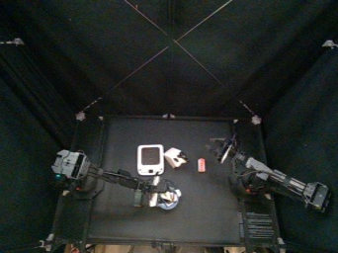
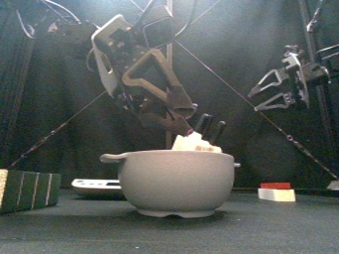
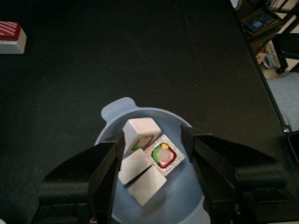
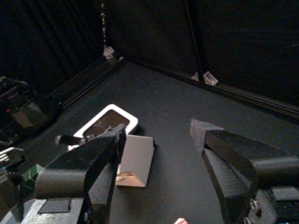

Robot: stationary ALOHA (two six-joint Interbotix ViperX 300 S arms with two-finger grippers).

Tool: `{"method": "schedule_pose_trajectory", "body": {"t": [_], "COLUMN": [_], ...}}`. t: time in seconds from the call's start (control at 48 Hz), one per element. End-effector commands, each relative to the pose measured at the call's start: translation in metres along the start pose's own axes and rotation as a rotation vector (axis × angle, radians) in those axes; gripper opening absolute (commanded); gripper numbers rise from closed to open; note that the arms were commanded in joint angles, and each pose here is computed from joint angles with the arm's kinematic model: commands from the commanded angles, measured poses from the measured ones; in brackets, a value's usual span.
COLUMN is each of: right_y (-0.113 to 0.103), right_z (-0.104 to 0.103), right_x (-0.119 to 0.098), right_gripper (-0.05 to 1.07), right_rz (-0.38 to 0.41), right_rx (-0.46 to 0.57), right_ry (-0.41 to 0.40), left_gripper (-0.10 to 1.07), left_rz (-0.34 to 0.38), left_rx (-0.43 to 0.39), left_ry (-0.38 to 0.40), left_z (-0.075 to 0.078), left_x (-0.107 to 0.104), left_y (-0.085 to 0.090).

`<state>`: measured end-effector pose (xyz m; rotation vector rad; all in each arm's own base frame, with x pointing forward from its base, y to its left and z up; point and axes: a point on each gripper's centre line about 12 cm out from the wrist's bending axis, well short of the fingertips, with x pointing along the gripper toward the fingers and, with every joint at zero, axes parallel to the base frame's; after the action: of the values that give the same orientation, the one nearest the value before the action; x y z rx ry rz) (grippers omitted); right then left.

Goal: Put white sushi piece in bowl

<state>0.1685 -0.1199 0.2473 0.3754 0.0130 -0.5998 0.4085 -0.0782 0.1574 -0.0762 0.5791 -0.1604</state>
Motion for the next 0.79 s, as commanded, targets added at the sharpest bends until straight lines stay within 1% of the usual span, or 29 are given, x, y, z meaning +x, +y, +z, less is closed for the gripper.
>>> {"method": "schedule_pose_trajectory", "body": {"t": [0.0,0.146,0.542,0.771], "right_y": [0.0012,0.0012,0.0012,0.0014], "right_z": [0.0054,0.0054,0.0054,0.006], "right_x": [0.0019,0.0019,0.0019,0.002], "right_gripper": [0.93,0.93,0.93,0.93], "right_rz": [0.002,0.002,0.002,0.002], "right_rx": [0.0,0.0,0.0,-0.001], "right_ry": [-0.012,-0.012,-0.012,-0.014], "left_gripper": [0.89,0.89,0.89,0.89], "left_rz": [-0.007,-0.005,-0.004,-0.004], "left_rx": [-0.011,-0.015,-0.015,-0.015], "left_ry": [-0.043,-0.037,-0.038,-0.032], "left_z": [0.0131,0.0106,0.0113,0.0091], "left_x": [-0.005,-0.0052,-0.0052,-0.0041], "left_y": [-0.0029,-0.0025,-0.0019,-0.0016]}}
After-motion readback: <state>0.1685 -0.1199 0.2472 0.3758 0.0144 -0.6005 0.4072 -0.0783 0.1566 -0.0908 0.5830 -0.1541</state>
